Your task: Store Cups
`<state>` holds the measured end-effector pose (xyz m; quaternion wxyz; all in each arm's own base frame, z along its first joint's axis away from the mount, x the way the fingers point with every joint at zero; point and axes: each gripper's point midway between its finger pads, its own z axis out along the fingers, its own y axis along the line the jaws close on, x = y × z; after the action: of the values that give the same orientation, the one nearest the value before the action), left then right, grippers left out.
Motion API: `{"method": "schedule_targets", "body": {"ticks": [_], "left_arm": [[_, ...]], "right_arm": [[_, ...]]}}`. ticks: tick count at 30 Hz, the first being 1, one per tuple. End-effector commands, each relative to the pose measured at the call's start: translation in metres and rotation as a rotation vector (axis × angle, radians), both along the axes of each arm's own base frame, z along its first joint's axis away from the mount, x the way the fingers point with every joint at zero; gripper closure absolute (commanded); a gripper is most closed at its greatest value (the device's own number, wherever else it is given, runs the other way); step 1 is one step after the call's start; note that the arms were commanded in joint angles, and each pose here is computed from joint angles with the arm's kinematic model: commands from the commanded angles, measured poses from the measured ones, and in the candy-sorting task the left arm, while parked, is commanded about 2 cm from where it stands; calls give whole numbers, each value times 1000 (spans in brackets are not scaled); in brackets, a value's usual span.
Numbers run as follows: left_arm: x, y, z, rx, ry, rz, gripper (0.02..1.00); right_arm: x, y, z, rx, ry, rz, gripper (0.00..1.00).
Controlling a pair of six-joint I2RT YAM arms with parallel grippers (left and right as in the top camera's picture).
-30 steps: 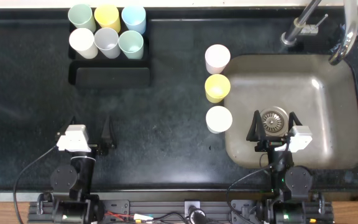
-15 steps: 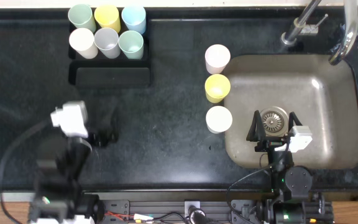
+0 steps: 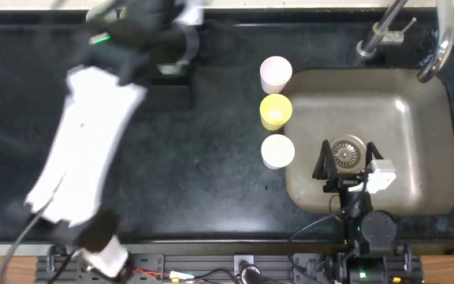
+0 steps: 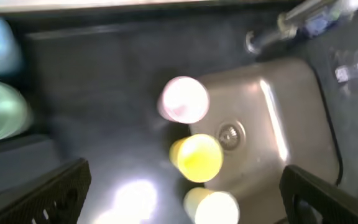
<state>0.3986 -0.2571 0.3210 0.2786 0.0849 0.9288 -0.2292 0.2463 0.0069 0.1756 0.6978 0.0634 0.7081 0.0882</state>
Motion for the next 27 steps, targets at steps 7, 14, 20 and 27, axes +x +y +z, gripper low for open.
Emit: {"method": "schedule_targets", "body": {"ticks": [7, 14, 20, 27], "left_arm": [[26, -62, -116, 73, 239, 178, 18], [44, -68, -152, 63, 286, 222, 18], [59, -63, -164, 36, 302, 288, 18], [65, -68, -184, 29, 330, 304, 18]], "right_arm": [[0, 1, -4, -3, 1, 6, 3], [0, 1, -4, -3, 1, 6, 3], [0, 1, -4, -3, 1, 6, 3], [0, 1, -4, -3, 1, 6, 3]]}}
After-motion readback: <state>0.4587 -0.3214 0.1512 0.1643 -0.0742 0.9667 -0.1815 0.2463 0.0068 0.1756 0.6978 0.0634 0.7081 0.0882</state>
